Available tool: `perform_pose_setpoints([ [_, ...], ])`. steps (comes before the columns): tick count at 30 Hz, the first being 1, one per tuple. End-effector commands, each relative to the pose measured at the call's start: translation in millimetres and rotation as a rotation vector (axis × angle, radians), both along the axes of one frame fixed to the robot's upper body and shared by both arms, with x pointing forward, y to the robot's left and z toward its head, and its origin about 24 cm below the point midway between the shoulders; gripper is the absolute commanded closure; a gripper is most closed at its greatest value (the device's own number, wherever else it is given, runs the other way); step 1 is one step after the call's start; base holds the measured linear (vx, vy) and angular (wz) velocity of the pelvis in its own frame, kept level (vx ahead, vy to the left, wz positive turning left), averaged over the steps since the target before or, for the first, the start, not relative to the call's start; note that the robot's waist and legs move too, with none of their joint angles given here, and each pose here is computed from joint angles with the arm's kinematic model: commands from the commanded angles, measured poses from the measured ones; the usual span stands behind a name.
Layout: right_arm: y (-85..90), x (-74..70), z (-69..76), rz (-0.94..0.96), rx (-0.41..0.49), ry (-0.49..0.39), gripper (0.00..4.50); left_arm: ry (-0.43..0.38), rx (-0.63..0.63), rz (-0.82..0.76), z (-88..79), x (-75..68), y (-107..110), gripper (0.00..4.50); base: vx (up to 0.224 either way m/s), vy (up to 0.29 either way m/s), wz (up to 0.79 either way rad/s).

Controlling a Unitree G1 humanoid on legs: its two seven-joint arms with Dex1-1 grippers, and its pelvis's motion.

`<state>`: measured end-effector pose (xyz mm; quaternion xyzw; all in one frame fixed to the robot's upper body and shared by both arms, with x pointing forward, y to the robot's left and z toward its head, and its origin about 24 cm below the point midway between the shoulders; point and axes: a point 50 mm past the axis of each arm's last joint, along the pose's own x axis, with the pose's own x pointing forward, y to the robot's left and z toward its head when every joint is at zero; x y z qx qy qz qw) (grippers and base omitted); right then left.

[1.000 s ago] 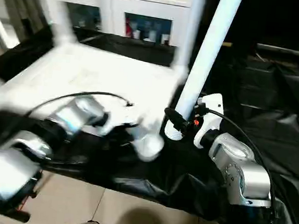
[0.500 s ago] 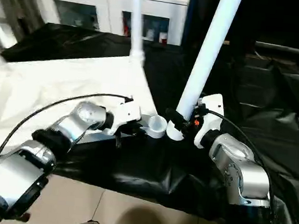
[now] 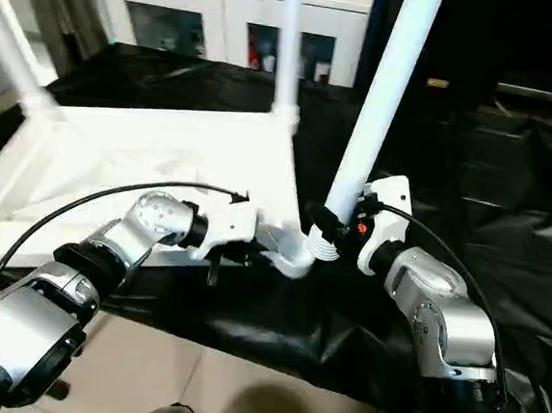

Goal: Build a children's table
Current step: Rotate table base, then insert table leg to table base

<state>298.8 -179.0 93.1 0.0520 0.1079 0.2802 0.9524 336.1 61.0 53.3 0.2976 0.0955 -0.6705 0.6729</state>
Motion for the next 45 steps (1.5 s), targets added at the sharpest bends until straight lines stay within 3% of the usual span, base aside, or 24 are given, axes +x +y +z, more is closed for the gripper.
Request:
perform_pose_setpoints([
  [1, -3.4, 0.6, 5.7, -0.014, -0.005, -0.033, 2.59, -0.146, -0.104, -0.115, 27.6, 1.0, -22.2, 4.50, 0.000, 0.000, 0.00],
  [10, -6.1, -0.4, 6.7, -0.033, -0.001, -0.039, 2.59, -0.232, -0.099, -0.200, 35.0, -1.3, -30.9, 4.50, 0.000, 0.000, 0.00],
  [16, -4.8, -1.1, 6.2, -0.036, 0.003, -0.038, 2.59, -0.325, -0.064, -0.051, 32.6, 10.4, -18.9, 4.50, 0.000, 0.000, 0.00],
  [17, -4.5, -1.2, 6.2, -0.035, 0.003, -0.038, 2.59, -0.323, -0.066, -0.032, 32.6, 11.7, -17.6, 4.01, 0.000, 0.000, 0.00],
  [18, -4.2, -1.1, 6.0, -0.035, 0.003, -0.037, 2.59, -0.308, -0.063, -0.049, 32.1, 10.7, -15.0, 3.89, 0.000, 0.000, 0.00],
  [21, -3.3, -0.1, 5.7, -0.034, 0.004, -0.037, 2.59, -0.244, -0.096, -0.095, 32.4, 7.2, -9.1, 3.82, 0.000, 0.000, 0.00],
  [25, -0.5, 0.6, 6.6, -0.028, 0.009, -0.039, 2.59, -0.253, -0.140, -0.138, 37.2, 4.3, -5.1, 3.42, 0.000, 0.000, 0.00],
  [26, 1.6, 0.3, 9.8, -0.026, 0.008, -0.050, 2.59, -0.252, -0.227, -0.055, 44.8, 8.8, -2.3, 3.39, 0.000, 0.000, 0.00],
  [28, 1.7, 0.3, 10.1, -0.026, 0.007, -0.051, 2.59, -0.251, -0.235, -0.046, 45.4, 9.3, -2.0, 3.31, 0.000, 0.000, 0.00],
  [30, 1.6, 0.7, 14.5, -0.078, -0.015, -0.063, 2.59, -0.237, -0.376, 0.205, 55.9, 23.1, 6.6, 3.14, 0.000, 0.000, 0.00],
  [32, 4.2, -0.8, 17.5, -0.146, 0.013, -0.043, 2.59, -0.208, -0.574, 0.585, 60.9, 34.9, 27.3, 3.02, 0.000, 0.000, 0.00],
  [34, 8.5, -4.0, 19.3, -0.172, 0.031, -0.037, 2.59, -0.177, -0.643, 0.794, 55.6, 33.1, 44.7, 2.96, 0.000, 0.000, 0.00],
  [36, 8.4, -4.9, 22.5, -0.224, 0.014, -0.078, 2.59, -0.190, -0.671, 0.874, 51.8, 26.4, 52.6, 2.84, 0.000, 0.000, 0.00],
  [37, 6.6, -7.5, 28.6, -0.316, -0.020, -0.161, 2.59, -0.244, -0.668, 0.998, 44.1, 13.6, 67.6, 2.84, 0.000, 0.000, 0.00],
  [38, 6.6, -7.5, 28.6, -0.316, -0.020, -0.161, 2.59, -0.244, -0.668, 0.998, 44.1, 13.6, 67.6, 2.84, 0.000, 0.000, 0.00],
  [39, 4.3, -9.8, 31.2, -0.373, -0.010, -0.191, 2.59, -0.290, -0.681, 1.059, 41.8, 4.9, 77.1, 2.84, 0.000, 0.000, 0.00],
  [41, 0.2, -15.8, 33.1, -0.435, 0.023, -0.211, 2.59, -0.301, -0.704, 1.156, 40.0, -9.9, 87.7, 2.84, 0.000, 0.000, 0.00],
  [43, -9.0, -24.9, 30.9, -0.479, -0.042, -0.263, 2.59, -0.256, -0.755, 1.195, 41.6, -29.6, 89.1, 2.84, 0.000, 0.000, 0.00],
  [45, -19.8, -32.5, 21.4, -0.525, -0.145, -0.259, 2.59, -0.167, -0.759, 1.206, 36.1, -44.7, 86.4, 2.84, 0.000, 0.000, 0.00],
])
